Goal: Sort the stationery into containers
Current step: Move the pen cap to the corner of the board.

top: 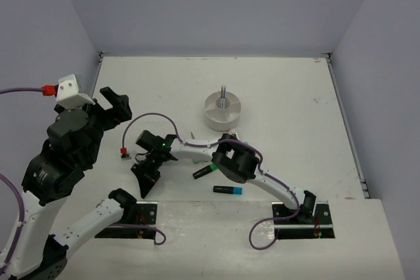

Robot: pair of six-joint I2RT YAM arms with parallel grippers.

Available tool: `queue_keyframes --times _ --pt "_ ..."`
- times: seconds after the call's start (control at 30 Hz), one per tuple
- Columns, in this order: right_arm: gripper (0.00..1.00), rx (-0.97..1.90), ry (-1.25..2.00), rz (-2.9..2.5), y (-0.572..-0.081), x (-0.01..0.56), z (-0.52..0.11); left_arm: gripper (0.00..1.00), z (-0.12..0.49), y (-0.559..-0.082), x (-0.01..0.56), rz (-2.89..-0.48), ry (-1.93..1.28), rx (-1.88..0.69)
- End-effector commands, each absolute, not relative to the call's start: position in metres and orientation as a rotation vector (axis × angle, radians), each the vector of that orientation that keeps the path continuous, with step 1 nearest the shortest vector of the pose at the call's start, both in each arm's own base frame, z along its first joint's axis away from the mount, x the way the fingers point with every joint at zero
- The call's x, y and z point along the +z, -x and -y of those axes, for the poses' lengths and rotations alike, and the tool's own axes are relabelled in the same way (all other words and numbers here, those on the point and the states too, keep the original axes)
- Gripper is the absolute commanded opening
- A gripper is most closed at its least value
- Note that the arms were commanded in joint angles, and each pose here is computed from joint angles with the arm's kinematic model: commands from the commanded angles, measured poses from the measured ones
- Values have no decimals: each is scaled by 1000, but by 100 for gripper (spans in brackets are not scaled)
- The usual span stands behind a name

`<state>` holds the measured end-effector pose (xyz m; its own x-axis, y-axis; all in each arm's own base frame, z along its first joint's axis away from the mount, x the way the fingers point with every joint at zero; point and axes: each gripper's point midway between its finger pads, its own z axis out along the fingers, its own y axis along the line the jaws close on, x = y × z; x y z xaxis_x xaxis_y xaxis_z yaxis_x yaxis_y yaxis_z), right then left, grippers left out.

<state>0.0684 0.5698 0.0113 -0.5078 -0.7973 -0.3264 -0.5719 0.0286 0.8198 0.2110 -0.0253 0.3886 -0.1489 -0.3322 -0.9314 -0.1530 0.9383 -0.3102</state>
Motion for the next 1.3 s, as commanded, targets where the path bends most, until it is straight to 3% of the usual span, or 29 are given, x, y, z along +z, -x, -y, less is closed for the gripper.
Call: queue_keyframes --times 0.0,0.2,0.43,0.6,0.73,0.87,1.27 --pt "14 -1386 -1481 2210 -80 -11 -558 100 25 -218 399 -1708 354 -138" --pt "14 -1645 -1455 2212 -100 36 -610 100 26 -217 402 -1700 361 -152" --pt "32 -1745 -1508 2141 -96 44 -625 100 21 -210 417 -1625 376 -197" --pt "37 -1775 -1438 2181 -89 29 -637 100 19 -208 416 -1585 391 -216" --pt "36 -1825 -1421 2165 -81 27 -635 100 20 -212 412 -1592 394 -203" --pt "38 -1746 -1638 2174 -57 14 -633 100 27 -218 407 -1610 381 -213" --pt "28 -1417 -1506 2076 -23 -46 -613 100 38 -226 405 -1630 369 -239"
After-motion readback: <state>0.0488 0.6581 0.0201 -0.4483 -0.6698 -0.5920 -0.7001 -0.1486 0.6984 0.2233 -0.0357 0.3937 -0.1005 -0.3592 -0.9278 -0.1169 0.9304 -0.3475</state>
